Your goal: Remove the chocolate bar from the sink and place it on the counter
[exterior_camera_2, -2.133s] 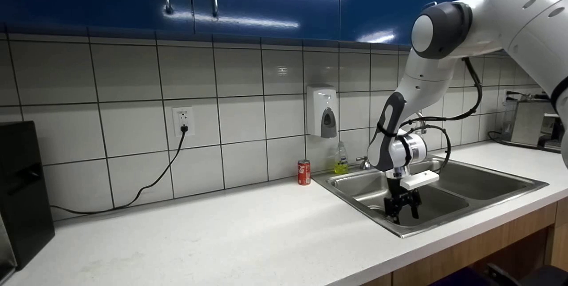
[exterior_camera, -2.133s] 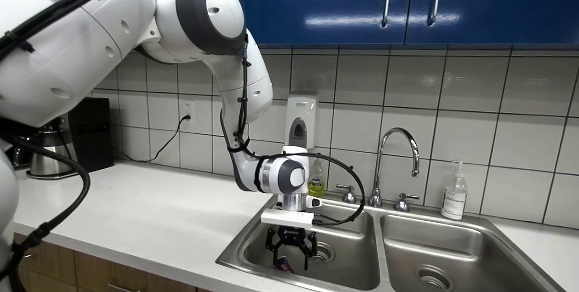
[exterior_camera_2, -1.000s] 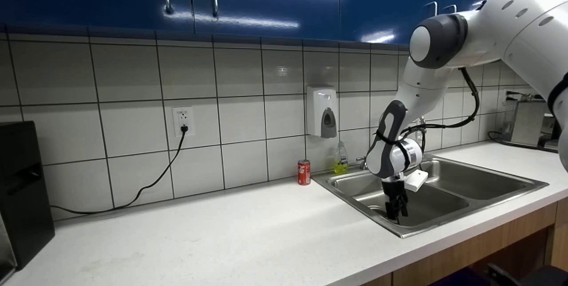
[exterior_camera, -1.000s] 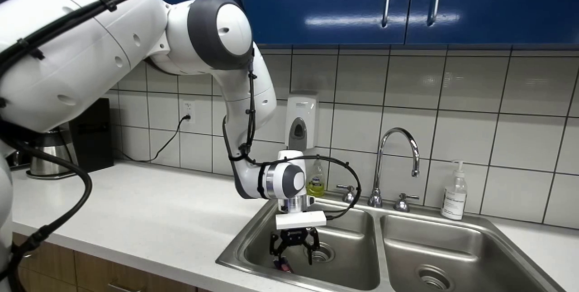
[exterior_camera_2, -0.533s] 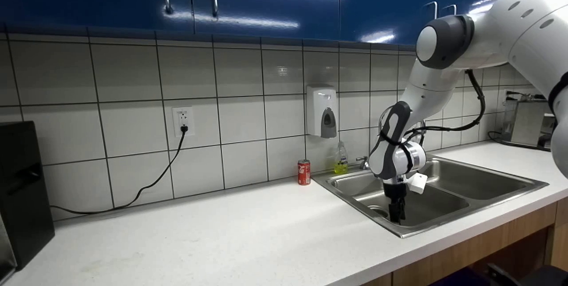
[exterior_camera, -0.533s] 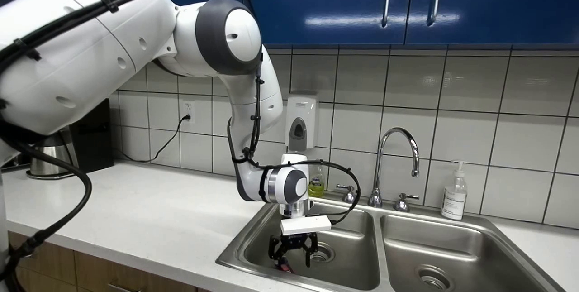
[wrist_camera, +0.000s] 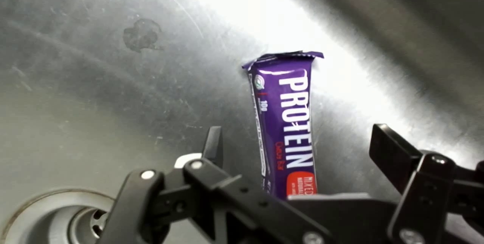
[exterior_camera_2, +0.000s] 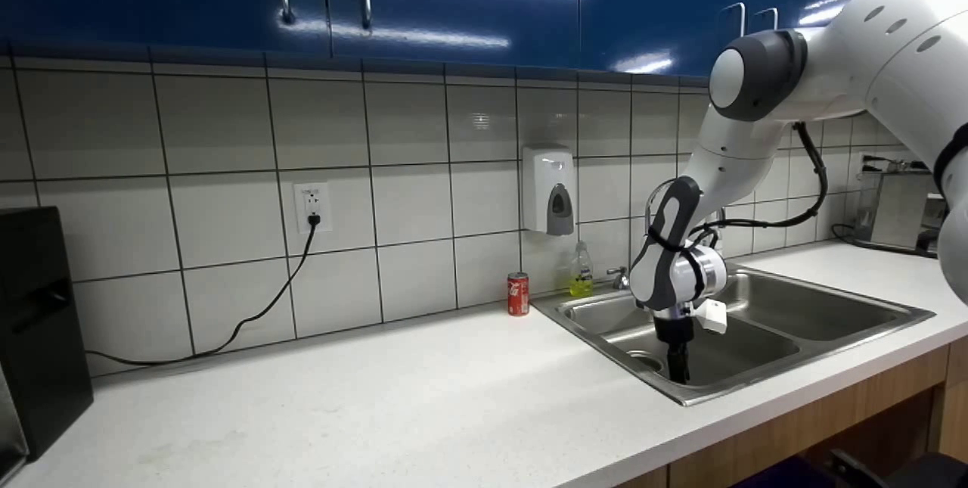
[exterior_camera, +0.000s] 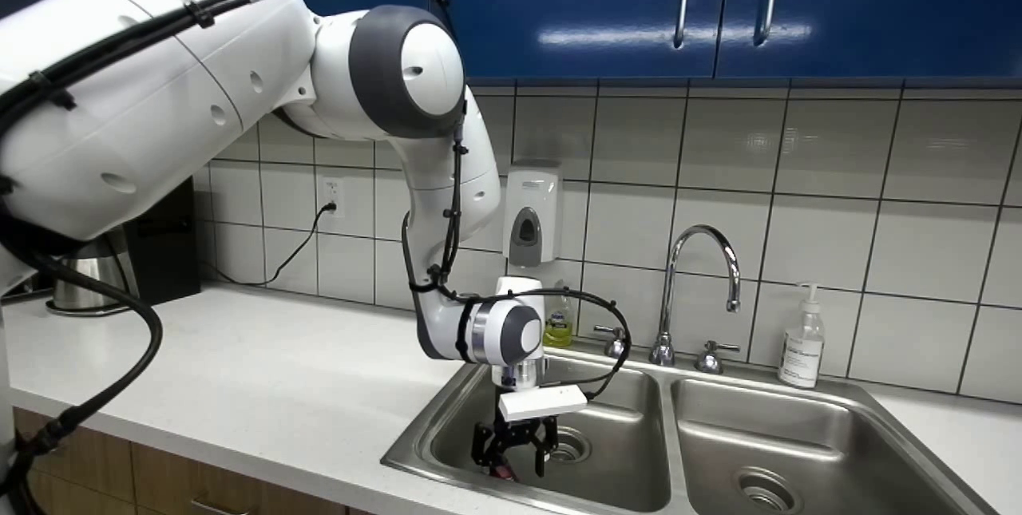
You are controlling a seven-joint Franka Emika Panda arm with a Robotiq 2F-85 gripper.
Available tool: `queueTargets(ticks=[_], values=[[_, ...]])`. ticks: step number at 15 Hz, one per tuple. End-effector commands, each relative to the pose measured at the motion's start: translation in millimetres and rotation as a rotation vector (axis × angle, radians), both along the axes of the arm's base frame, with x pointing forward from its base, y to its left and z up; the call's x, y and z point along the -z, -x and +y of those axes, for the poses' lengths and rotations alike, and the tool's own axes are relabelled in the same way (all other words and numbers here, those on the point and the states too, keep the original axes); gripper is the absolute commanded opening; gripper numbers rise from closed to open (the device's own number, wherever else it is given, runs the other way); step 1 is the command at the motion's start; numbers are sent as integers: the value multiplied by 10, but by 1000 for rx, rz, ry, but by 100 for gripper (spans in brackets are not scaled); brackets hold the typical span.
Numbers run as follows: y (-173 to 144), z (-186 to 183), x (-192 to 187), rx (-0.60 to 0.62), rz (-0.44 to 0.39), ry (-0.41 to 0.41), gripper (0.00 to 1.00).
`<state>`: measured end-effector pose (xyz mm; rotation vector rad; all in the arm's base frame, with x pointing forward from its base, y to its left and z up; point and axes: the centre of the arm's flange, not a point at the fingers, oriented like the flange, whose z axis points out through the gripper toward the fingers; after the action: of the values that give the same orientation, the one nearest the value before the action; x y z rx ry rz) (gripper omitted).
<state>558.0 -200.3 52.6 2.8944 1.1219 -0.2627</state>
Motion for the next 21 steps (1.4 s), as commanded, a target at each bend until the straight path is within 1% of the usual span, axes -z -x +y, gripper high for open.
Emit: queueTargets(ticks=[1,9,10,11,17,19,21], values=[[-18,-11,2,-33,-7,-18,100],[-21,26,71,-28,5,-22,100],[-26,23,75,-22,6,-23,88],[-28,19,78,-19,7,-25,72],[-46,13,101,-14,10,-27,24],[-54,2,117,-11,14,-28,9],[-62,-4,123,-2,15,-29,8]])
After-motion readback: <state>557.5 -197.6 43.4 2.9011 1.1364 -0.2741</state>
